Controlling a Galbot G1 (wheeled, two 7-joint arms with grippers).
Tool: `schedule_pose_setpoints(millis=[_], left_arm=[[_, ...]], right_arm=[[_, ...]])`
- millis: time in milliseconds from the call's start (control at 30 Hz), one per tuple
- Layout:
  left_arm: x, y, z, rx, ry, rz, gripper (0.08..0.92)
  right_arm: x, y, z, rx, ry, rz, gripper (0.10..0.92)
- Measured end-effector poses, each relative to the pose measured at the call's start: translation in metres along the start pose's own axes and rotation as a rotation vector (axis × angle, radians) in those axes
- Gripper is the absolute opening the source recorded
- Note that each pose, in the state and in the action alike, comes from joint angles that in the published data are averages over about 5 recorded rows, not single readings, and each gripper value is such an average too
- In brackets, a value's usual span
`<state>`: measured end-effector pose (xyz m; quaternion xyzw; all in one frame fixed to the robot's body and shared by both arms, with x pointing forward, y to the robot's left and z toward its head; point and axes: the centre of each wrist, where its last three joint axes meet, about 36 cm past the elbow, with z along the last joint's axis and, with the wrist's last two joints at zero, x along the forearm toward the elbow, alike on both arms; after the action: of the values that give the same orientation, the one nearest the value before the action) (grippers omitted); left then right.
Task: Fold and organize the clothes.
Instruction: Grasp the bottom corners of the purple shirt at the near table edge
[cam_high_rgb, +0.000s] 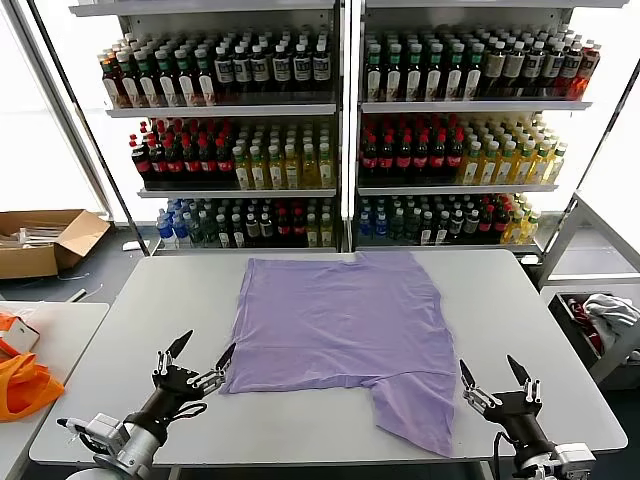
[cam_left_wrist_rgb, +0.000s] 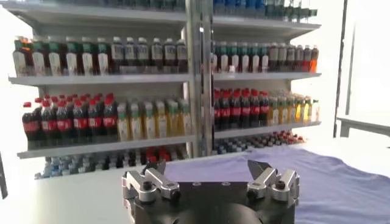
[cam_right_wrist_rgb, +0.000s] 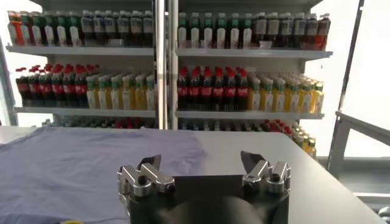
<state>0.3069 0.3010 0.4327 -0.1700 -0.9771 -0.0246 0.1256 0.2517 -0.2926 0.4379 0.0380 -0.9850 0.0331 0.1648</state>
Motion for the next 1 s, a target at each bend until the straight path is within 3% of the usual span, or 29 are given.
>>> schedule_pose_setpoints(millis=[467, 867, 1000], left_arm=[[-0.018, 0.001, 0.019, 0.031, 0.15, 0.016, 0.823], [-0.03, 0.012, 0.042, 0.071, 0.21, 0.004, 0.823], [-0.033, 0.012, 0.049, 0.084, 0.225, 0.007, 0.823]], right_arm=[[0.003, 0.033, 0.023, 0.003, 0.123, -0.046, 0.823], [0.006, 0.049, 0.044, -0.005, 0.183, -0.06, 0.822], [0.006, 0.049, 0.048, -0.008, 0.186, -0.056, 0.758]])
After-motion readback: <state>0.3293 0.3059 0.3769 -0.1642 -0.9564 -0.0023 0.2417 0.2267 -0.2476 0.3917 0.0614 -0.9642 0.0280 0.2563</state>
